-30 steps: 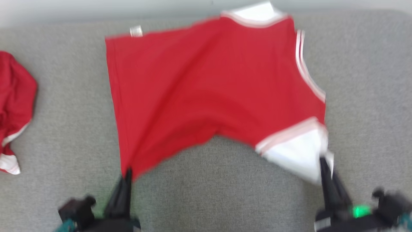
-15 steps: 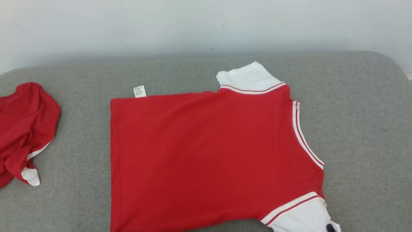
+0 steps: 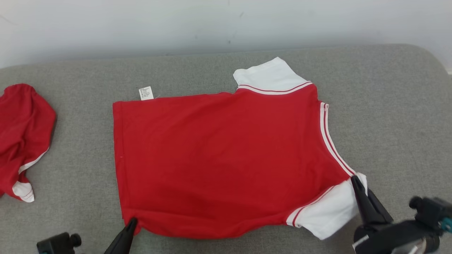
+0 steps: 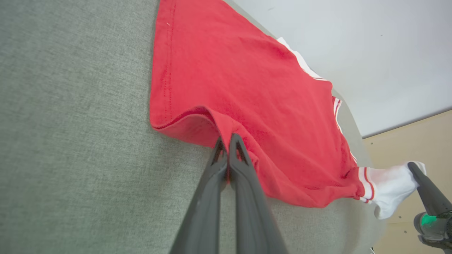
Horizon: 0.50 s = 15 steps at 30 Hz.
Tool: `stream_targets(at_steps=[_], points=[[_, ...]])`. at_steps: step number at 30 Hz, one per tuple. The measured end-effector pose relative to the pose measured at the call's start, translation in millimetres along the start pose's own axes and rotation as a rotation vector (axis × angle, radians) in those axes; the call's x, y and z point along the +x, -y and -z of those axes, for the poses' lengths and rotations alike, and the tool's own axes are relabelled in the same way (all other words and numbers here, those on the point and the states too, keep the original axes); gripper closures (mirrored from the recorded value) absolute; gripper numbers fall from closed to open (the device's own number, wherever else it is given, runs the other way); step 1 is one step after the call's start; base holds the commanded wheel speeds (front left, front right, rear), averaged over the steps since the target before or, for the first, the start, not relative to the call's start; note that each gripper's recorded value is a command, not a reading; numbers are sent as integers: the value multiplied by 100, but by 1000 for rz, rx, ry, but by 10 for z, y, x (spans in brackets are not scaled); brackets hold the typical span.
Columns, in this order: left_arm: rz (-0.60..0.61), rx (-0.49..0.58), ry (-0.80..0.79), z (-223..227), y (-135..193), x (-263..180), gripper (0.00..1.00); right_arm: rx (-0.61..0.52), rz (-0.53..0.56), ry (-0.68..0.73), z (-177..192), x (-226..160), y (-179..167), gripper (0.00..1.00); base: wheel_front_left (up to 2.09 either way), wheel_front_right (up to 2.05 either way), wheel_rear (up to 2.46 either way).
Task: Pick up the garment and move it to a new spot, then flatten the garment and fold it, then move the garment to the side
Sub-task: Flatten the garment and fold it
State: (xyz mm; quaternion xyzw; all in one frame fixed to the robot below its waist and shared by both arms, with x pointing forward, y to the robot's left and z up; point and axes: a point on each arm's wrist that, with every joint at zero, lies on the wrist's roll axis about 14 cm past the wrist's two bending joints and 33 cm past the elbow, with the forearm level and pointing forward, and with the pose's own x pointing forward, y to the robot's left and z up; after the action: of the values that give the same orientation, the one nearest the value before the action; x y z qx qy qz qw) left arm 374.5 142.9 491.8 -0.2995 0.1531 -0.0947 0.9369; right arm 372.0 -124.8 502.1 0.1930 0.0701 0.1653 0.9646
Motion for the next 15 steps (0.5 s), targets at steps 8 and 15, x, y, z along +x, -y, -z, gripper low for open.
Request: stream_targets(at_steps=[8,15], points=[[8,-5,-12,-79,-31,323,100,-73,-43,-44,13,457,112,100,0,0,0],[-1,-44,-23,-114,-151,673,100,-101,-60,-85,89,954,287,100,0,0,0]])
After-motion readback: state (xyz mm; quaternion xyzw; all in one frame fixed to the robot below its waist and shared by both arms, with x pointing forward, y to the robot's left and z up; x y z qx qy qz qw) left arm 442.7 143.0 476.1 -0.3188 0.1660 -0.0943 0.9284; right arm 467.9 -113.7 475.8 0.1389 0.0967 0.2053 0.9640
